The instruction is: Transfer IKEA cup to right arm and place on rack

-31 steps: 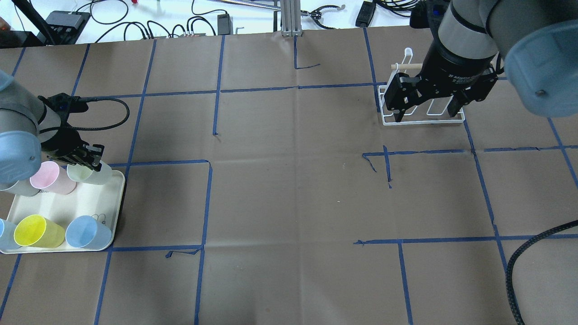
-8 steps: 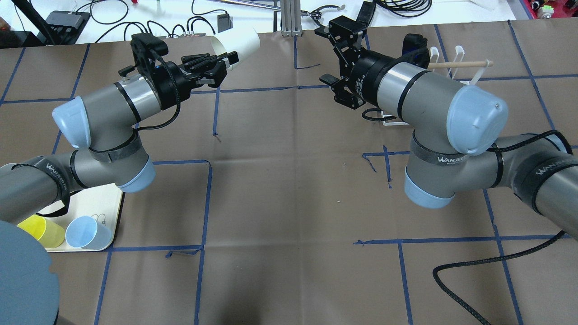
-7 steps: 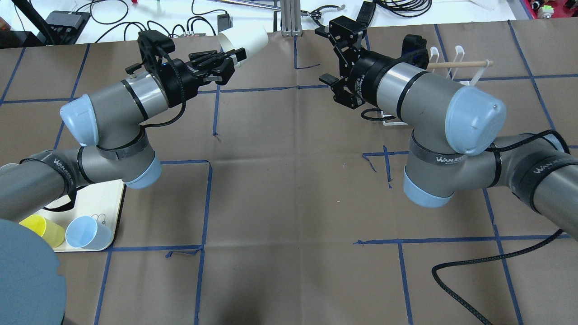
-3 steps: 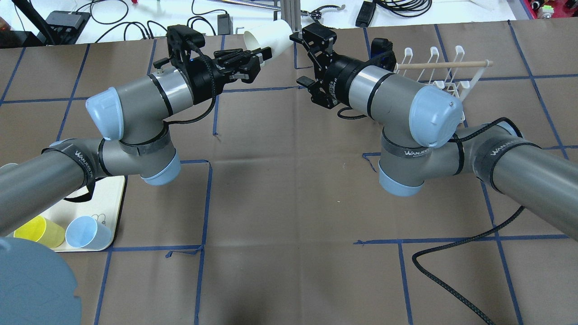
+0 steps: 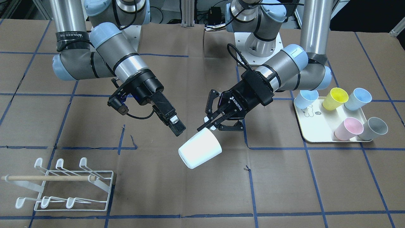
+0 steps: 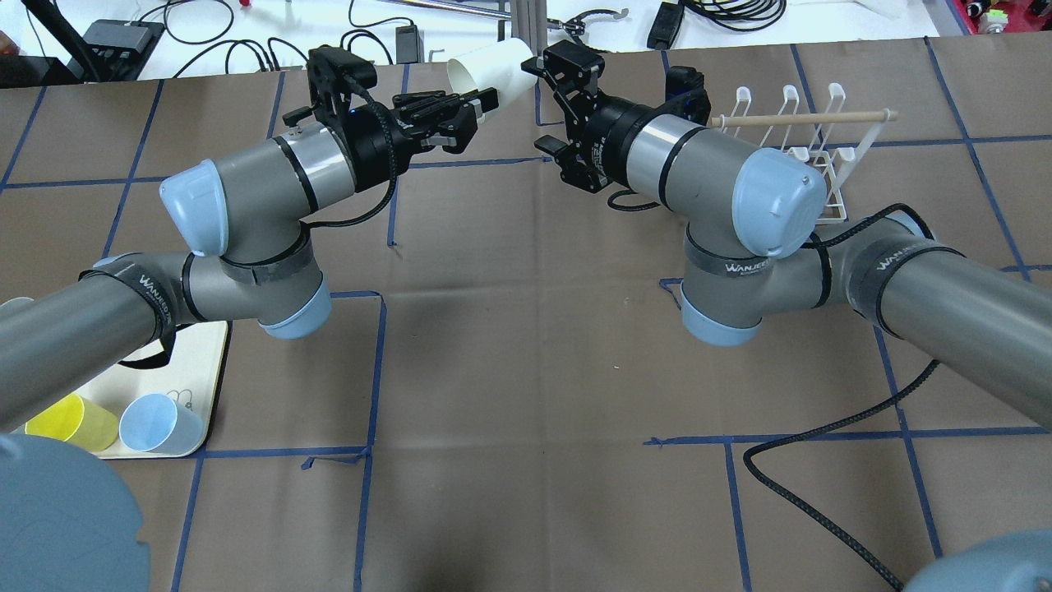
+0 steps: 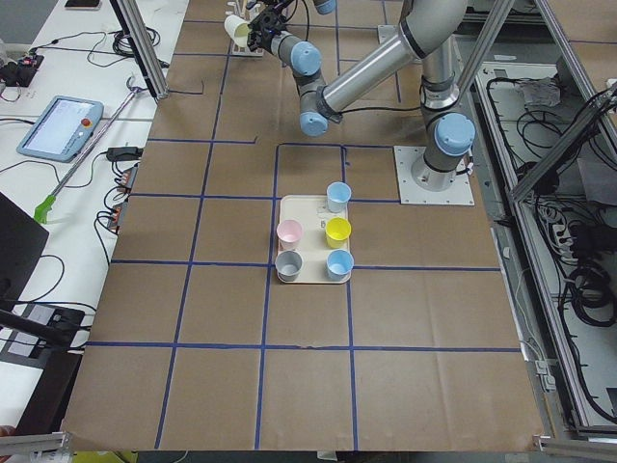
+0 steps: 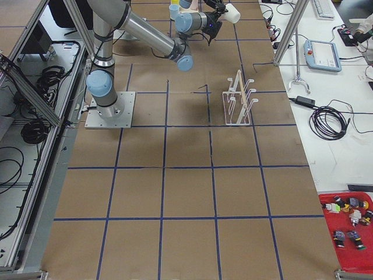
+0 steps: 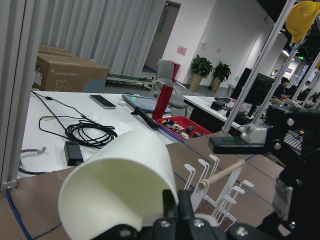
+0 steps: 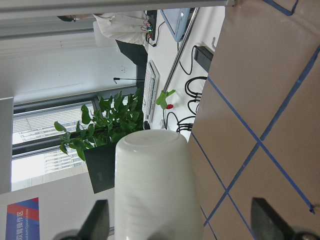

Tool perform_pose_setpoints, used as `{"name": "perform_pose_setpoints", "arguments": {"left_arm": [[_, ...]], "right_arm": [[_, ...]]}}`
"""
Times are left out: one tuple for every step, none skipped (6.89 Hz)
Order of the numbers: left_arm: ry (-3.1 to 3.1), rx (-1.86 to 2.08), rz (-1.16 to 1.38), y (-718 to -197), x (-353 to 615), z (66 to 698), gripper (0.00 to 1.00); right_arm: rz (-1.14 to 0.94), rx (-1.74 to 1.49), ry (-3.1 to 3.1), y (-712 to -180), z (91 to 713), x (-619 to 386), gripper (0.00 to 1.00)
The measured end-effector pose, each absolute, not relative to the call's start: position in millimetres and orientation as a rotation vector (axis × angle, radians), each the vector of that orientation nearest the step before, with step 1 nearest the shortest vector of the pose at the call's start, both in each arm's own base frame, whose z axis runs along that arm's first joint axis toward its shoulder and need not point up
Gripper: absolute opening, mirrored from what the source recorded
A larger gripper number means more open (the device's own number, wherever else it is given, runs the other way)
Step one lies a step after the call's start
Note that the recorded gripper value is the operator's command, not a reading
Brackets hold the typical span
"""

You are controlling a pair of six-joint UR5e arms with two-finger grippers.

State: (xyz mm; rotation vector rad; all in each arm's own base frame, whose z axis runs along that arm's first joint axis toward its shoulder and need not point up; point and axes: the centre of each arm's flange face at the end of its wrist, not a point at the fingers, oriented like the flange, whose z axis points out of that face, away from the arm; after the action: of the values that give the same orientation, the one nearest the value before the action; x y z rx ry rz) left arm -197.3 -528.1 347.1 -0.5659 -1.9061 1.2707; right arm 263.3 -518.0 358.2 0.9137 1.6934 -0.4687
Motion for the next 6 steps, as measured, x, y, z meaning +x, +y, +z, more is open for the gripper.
{"name": "perform_pose_setpoints", "arguments": {"left_arm": [[-1.906,-0.566,1.267,-526.5,-198.0,346.9,0.04],[-1.904,-0.567,1.263,-525.2,-198.8,346.6,0.04],[-1.902,-0.568,1.259,-524.0,-199.4,346.2,0.04],[-1.901,-0.569,1.257,-523.5,-199.7,346.2,0.04],[-1.901,-0.568,1.255,-523.1,-199.8,346.4,0.04],[-1.9,-0.569,1.254,-522.7,-200.2,346.4,0.04]], "right_arm": [[-0.475,0.908,1.69,-527.2,358.8,264.9,1.0],[-0.477,0.905,1.689,-532.7,357.8,266.0,1.0],[-0.476,0.904,1.689,-536.4,356.2,267.1,1.0],[-0.473,0.9,1.69,-542.1,354.2,269.9,1.0],[-0.47,0.892,1.691,-548.9,352.3,274.7,1.0],[-0.467,0.887,1.692,-553.4,350.8,278.8,1.0]]}}
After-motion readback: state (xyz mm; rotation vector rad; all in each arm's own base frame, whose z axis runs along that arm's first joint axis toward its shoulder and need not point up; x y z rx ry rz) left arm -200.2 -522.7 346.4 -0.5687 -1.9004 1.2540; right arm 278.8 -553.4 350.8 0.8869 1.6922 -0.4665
